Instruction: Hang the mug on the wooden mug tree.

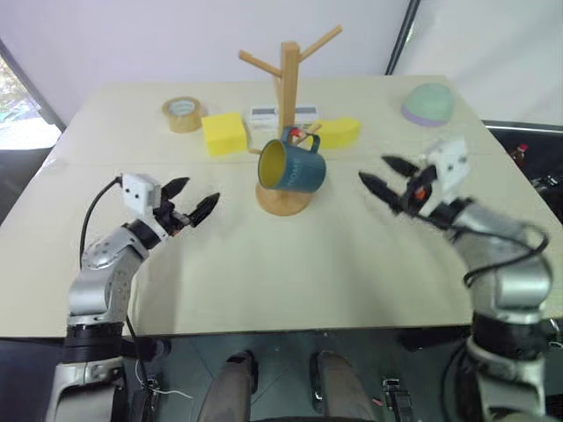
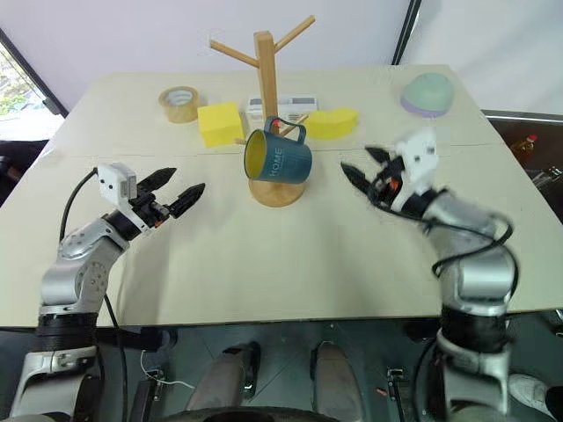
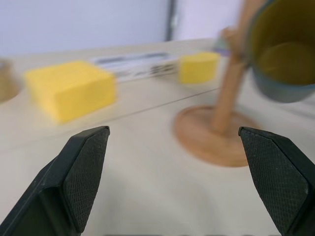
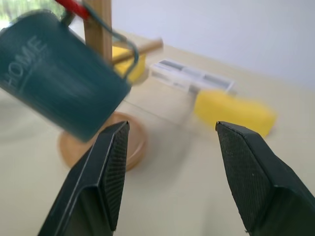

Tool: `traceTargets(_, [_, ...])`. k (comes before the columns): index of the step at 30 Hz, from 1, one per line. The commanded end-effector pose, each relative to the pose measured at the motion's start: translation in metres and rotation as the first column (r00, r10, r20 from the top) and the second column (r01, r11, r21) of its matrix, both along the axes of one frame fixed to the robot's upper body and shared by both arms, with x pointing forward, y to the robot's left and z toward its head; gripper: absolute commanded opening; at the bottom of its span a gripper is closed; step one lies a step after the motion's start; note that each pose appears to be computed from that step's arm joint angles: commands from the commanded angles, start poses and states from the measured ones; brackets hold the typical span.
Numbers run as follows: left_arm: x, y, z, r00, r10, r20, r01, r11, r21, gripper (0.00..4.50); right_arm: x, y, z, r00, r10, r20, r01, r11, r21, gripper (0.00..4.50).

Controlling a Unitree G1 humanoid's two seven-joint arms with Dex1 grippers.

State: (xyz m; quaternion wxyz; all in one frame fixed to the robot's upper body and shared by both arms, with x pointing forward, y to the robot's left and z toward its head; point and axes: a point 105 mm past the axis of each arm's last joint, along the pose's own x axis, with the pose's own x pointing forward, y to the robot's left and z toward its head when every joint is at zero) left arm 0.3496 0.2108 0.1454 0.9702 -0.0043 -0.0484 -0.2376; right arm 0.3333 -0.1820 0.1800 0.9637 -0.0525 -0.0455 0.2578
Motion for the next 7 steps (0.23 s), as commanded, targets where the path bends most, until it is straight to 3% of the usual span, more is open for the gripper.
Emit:
traceTargets(1, [-0.002,0.023,-0.014,0.991,0.133,-0.006,-0.132,0.991,0.021,4.5,0.001,-0.011,-0.021,0.997,-0.068,0.028,0.066,0.997,0.045,2.89])
traceTargets(7, [-0.014,0.035,-0.042,0.976,0.205,-0.073,-0.203,0.978,0.035,4.5,0.005,-0.013,-0.053,0.992,-0.129,-0.004,0.128,0.981,0.145,2.89])
